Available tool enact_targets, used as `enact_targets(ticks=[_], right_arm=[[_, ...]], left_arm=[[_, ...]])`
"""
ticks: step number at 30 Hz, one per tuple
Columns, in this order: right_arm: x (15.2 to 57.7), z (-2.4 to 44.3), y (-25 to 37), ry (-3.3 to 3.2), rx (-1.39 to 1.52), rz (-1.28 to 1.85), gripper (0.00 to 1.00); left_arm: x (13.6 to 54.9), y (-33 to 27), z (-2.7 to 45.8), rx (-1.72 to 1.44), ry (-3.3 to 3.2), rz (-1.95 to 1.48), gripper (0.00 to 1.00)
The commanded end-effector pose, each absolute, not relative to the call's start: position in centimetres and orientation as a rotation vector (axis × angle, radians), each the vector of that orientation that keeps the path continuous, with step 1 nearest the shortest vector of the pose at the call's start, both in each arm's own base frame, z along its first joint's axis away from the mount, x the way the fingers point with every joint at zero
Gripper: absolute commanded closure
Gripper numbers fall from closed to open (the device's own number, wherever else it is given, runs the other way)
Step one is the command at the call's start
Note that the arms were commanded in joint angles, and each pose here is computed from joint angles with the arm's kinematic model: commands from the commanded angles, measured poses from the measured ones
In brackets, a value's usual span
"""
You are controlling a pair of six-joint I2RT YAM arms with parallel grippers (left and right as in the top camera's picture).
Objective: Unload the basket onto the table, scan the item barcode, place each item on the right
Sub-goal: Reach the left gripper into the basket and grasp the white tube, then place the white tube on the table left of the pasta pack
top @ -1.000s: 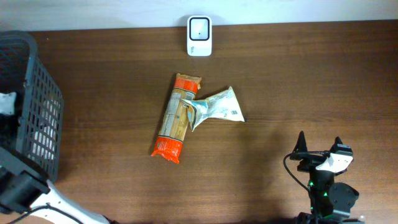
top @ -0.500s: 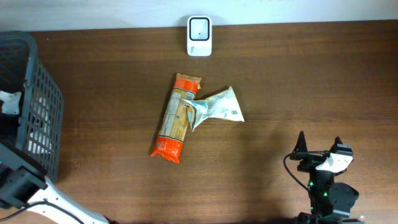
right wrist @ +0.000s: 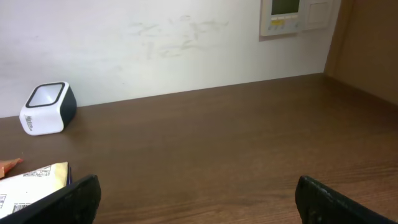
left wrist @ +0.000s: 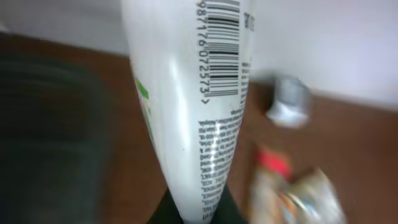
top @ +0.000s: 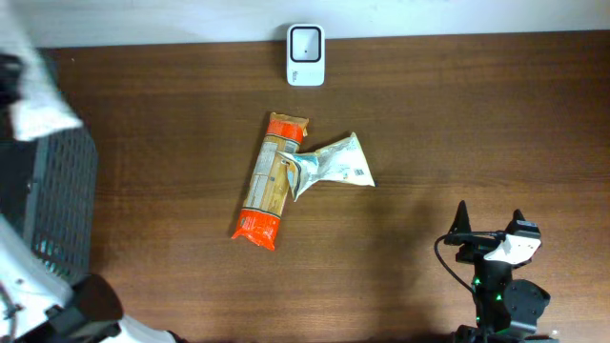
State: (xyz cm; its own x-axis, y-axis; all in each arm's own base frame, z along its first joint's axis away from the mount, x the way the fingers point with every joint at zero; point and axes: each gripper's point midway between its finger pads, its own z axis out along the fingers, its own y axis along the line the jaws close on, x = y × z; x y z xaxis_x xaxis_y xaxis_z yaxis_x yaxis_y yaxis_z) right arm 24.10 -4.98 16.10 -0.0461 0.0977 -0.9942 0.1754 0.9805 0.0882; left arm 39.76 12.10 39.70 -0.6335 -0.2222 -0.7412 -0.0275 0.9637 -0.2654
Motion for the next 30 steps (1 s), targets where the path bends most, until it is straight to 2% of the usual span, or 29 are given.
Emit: enact_targets(ticks=[1,2,4,5,8,10,12,16,21,23,24,25,26,28,30], right_arm=[[24.1,15.9,-5.1,1.622,0.219,-0.068,0.01],[24.1,15.9,-5.1,1.622,0.219,-0.067,0.01],[24.1,15.9,-5.1,1.622,0.219,-0.068,0.01],[24.1,15.9,-5.1,1.622,0.219,-0.068,0.01],[24.1,15.9,-5.1,1.622,0.219,-0.067,0.01],[24.1,15.9,-5.1,1.622,0.219,-0.068,0.01],[24.1,15.9,-5.1,1.622,0.219,-0.067,0.01],[24.1,15.9,-5.1,1.622,0.219,-0.067,0.01],[24.1,15.9,-5.1,1.622,0.219,-0.068,0.01],[24.1,15.9,-5.1,1.622,0.219,-0.068,0.01],[24.1,15.9,-5.1,1.622,0.219,-0.068,0.01],[24.1,15.9,-5.1,1.622,0.219,-0.068,0.01],[24.1,15.9,-5.1,1.622,0.219,-0.067,0.01],[24.1,15.9,-5.1,1.622,0.219,-0.068,0.01],[24.1,15.9,-5.1,1.622,0.219,-0.068,0.01]], left_arm=[[41.1,0.9,34.8,0.139,2.422,-0.519,1.00],[41.4,-1.5,32.3,0.195,2.490,-0.548,1.00],[41.0,-8.4,22.8,0.328,2.710,-0.682,1.00],[40.8,-10.1,18.7,0.295,2.783,-0.713,1.00],[39.7,-11.4,10.1,0.270,2.864,-0.670,1.00],[38.3,-9.8,5.8,0.248,2.939,-0.497,1.00],[37.5,-8.5,3.7,0.234,2.972,-0.392,1.00],[37.4,-8.7,2.9,0.245,2.958,-0.391,1.00],[36.1,-14.1,3.3,0.253,2.972,-0.525,0.99],[35.6,-16.2,3.4,0.296,2.963,-0.531,0.85],[35.9,-16.2,3.5,0.297,2.956,-0.524,0.75],[36.6,-15.9,4.1,0.277,2.940,-0.525,0.11],[37.8,-15.0,5.6,0.236,2.929,-0.522,0.01],[40.5,-11.8,10.4,0.133,2.892,-0.458,0.01],[43.3,-7.0,18.9,0.023,2.767,-0.280,0.01]])
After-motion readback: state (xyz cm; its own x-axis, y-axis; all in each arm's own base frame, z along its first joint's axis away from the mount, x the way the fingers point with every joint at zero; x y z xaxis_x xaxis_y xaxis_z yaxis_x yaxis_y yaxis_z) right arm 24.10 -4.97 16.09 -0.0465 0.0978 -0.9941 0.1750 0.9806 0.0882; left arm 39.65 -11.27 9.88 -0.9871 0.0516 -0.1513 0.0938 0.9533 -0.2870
